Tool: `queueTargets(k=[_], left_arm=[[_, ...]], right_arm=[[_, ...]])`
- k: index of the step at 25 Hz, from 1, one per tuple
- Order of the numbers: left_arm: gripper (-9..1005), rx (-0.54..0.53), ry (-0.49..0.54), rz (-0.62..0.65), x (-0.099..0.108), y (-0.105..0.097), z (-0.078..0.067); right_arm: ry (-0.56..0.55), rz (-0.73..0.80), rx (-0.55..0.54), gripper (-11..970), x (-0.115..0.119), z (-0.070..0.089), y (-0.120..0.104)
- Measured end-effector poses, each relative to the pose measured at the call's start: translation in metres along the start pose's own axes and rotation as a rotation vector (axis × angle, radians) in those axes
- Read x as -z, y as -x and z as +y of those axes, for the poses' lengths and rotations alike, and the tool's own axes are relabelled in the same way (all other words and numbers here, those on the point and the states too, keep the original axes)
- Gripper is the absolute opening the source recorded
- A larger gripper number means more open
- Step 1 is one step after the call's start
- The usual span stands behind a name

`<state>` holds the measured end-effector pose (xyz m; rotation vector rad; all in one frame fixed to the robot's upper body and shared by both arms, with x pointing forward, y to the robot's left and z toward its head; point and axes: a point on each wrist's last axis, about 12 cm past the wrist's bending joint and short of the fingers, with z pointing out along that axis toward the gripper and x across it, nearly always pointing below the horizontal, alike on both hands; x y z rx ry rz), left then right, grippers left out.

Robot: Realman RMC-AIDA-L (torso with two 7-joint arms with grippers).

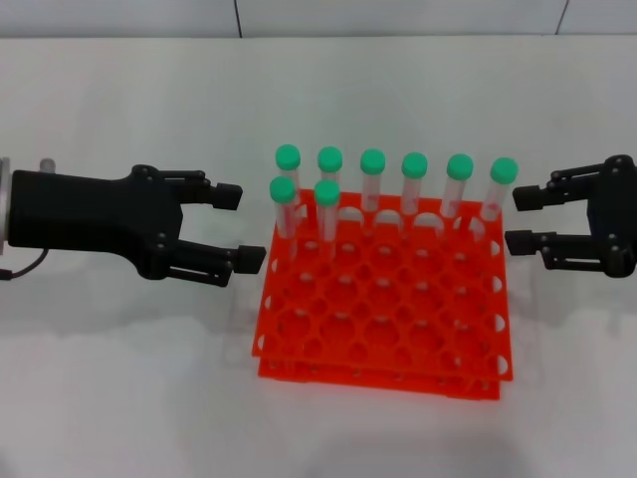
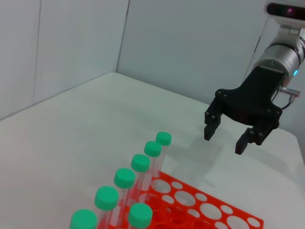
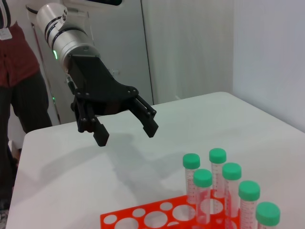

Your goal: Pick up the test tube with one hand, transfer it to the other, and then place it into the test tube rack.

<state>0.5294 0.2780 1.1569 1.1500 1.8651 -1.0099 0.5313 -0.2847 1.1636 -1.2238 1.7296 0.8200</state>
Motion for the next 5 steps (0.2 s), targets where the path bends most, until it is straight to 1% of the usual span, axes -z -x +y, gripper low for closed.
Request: queueTargets(k=[5], left_arm=[[875,0.000,-0.004,0.006,-0.0003,-0.0004,-0.0003]], right_arm=[[0.007,0.002,-0.007,479,-0.0035,0.0019,-0.0016]])
